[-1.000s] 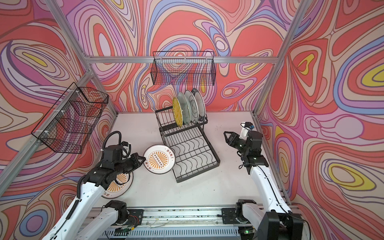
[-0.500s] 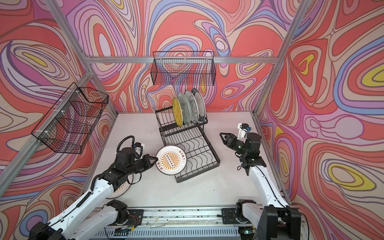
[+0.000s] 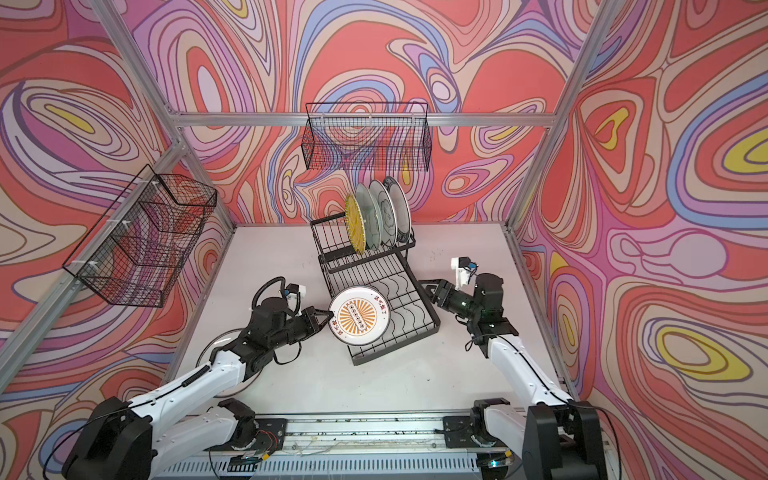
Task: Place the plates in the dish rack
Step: 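Hold the sunburst plate with the left gripper while the right gripper grasps its rim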
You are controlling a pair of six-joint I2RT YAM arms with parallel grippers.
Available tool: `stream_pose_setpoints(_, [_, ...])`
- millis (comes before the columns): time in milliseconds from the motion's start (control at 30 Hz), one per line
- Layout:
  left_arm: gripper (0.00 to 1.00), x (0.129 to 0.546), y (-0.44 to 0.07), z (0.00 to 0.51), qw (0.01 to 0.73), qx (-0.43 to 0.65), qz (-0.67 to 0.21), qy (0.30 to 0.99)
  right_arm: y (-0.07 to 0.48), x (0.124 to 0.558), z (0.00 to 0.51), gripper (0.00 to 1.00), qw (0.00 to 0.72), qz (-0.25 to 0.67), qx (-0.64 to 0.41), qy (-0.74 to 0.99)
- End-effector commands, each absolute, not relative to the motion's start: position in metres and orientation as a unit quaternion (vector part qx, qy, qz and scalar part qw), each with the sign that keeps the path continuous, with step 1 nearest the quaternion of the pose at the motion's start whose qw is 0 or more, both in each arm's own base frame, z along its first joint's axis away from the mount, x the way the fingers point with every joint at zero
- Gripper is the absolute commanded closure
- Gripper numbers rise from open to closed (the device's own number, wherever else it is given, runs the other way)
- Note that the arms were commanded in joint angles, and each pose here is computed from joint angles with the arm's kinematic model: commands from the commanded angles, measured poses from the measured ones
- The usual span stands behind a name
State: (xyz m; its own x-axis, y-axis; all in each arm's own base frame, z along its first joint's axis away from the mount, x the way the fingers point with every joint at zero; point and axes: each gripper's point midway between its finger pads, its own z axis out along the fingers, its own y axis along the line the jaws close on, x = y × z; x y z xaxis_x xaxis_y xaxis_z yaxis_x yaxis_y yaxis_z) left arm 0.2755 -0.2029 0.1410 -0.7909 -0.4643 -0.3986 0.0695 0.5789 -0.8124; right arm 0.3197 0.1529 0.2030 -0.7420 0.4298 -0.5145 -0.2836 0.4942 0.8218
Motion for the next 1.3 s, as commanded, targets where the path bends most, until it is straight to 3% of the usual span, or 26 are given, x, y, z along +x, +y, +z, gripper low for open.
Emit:
stream_pose_setpoints(0, [1.0,0.287,-0.211,0.173,0.346,-0.111,-0.483,0.797,0.18,0.319,0.187,0.39,0.334,0.509,0.036,0.793])
stream_pose_setpoints(433, [1.0,0.289,-0.211,0.178,0.353,-0.112,-0.487,0.791,0.223,0.317,0.175,0.44,0.297,0.53,0.009,0.795])
stream_pose_setpoints(1267, [1.0,0.289,-0.22,0.172,0.344,-0.104,-0.492,0.793,0.268,0.306,0.188,0.79,0.268,0.587,-0.023,0.763])
